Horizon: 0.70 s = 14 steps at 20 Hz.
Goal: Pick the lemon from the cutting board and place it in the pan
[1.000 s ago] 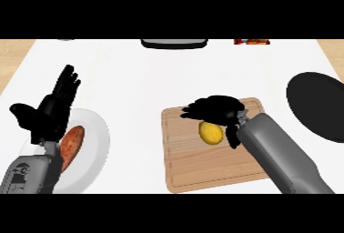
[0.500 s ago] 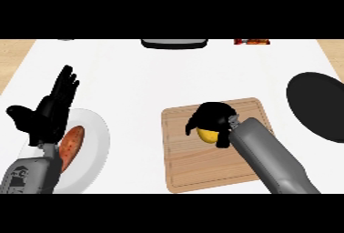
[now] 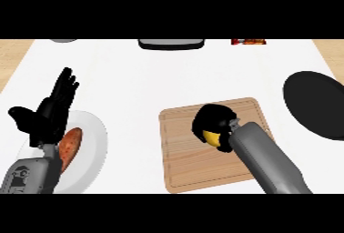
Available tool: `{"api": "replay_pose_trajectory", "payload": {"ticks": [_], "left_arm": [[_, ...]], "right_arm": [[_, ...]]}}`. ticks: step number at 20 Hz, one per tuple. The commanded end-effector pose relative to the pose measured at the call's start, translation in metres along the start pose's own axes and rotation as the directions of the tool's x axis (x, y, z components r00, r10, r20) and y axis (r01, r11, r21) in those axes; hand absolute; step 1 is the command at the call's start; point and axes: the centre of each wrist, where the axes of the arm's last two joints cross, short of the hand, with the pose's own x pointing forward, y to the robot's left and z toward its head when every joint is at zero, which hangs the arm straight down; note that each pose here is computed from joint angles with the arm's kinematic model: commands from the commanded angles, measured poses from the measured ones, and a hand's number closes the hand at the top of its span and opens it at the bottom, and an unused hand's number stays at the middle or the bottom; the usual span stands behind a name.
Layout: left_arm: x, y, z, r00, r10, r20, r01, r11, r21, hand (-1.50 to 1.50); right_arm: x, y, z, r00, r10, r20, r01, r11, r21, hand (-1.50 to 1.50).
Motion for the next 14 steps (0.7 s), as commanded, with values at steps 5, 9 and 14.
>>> {"api": "replay_pose_trajectory", "payload": {"ticks": [5, 9, 14], "left_arm": [[-0.005, 0.023, 0.007, 1.000, -0.005, -0.027, 0.007, 0.998, 0.067, 0.00], [-0.008, 0.017, 0.007, 1.000, -0.010, -0.027, 0.011, 0.998, 0.058, 0.00], [-0.015, 0.017, 0.013, 1.000, -0.018, -0.024, 0.019, 0.999, 0.051, 0.00]], "right_arm": [[-0.003, 0.067, 0.024, 0.782, -0.398, -0.479, 0.318, 0.917, -0.242, 1.50], [0.034, 0.052, 0.034, 0.707, -0.455, -0.542, 0.187, 0.859, -0.476, 1.50], [0.066, 0.018, 0.083, 0.714, -0.489, -0.501, -0.035, 0.690, -0.723, 1.50]]}}
